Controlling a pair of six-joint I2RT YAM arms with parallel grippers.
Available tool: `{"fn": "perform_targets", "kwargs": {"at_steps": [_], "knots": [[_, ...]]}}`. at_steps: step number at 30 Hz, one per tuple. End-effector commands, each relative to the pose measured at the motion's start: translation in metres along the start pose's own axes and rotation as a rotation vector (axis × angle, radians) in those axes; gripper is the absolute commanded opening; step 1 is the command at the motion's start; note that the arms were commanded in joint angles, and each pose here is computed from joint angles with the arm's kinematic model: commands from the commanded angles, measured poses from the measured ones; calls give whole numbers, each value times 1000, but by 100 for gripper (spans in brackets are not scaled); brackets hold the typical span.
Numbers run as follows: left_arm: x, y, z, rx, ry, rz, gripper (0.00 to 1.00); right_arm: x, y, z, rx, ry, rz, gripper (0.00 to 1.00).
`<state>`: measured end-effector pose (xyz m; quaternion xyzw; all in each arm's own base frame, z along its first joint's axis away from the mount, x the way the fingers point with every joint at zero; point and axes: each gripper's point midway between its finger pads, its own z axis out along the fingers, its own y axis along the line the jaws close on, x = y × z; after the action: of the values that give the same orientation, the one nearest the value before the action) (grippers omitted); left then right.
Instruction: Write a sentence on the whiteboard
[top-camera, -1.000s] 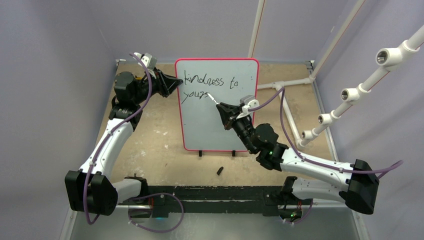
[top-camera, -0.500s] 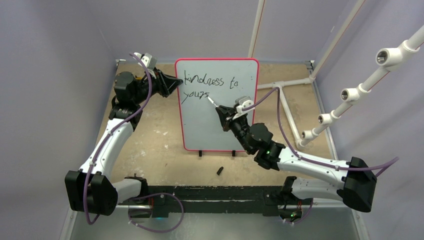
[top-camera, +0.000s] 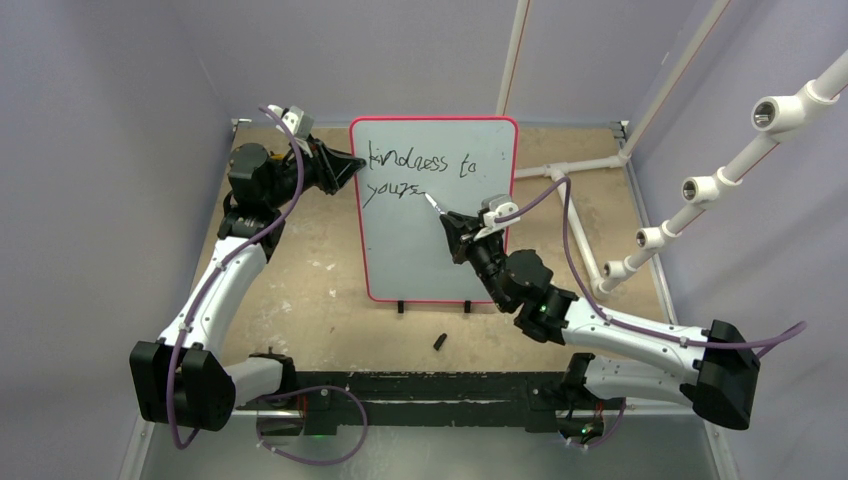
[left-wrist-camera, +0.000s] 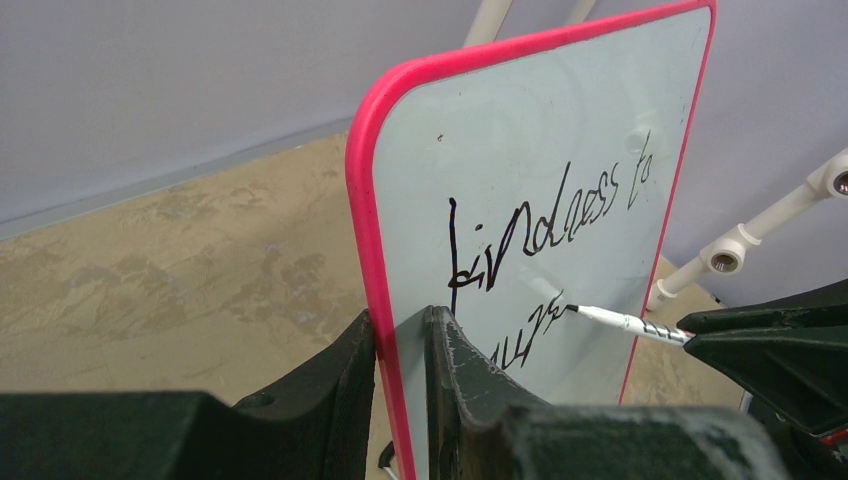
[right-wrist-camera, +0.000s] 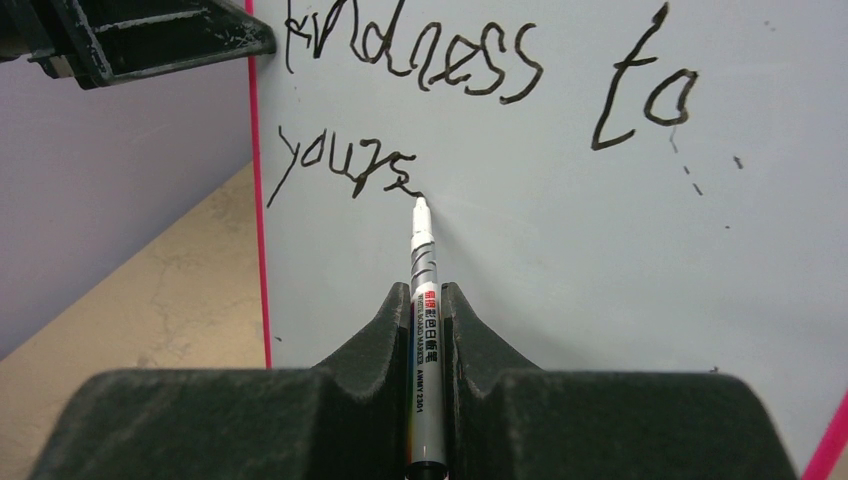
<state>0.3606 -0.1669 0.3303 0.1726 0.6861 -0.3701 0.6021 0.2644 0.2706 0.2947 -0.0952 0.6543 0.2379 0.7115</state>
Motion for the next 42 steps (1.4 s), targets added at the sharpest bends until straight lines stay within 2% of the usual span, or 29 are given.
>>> {"fn": "perform_targets", "kwargs": {"at_steps": [1, 12, 30, 42], "knots": [[9, 0, -1, 4, 22, -7, 0, -7, -13, -1, 61, -21, -6, 0], [9, 0, 0, 3, 23, -8, 0, -20, -1, 9, 23, -66, -32, 0], [10, 1, 0, 4, 24, -10, 0, 7, 7, 7, -33, 16, -41, 0], [9, 0, 0, 8, 22, -10, 0, 10, -3, 1, 5, 36, -36, 0]]}}
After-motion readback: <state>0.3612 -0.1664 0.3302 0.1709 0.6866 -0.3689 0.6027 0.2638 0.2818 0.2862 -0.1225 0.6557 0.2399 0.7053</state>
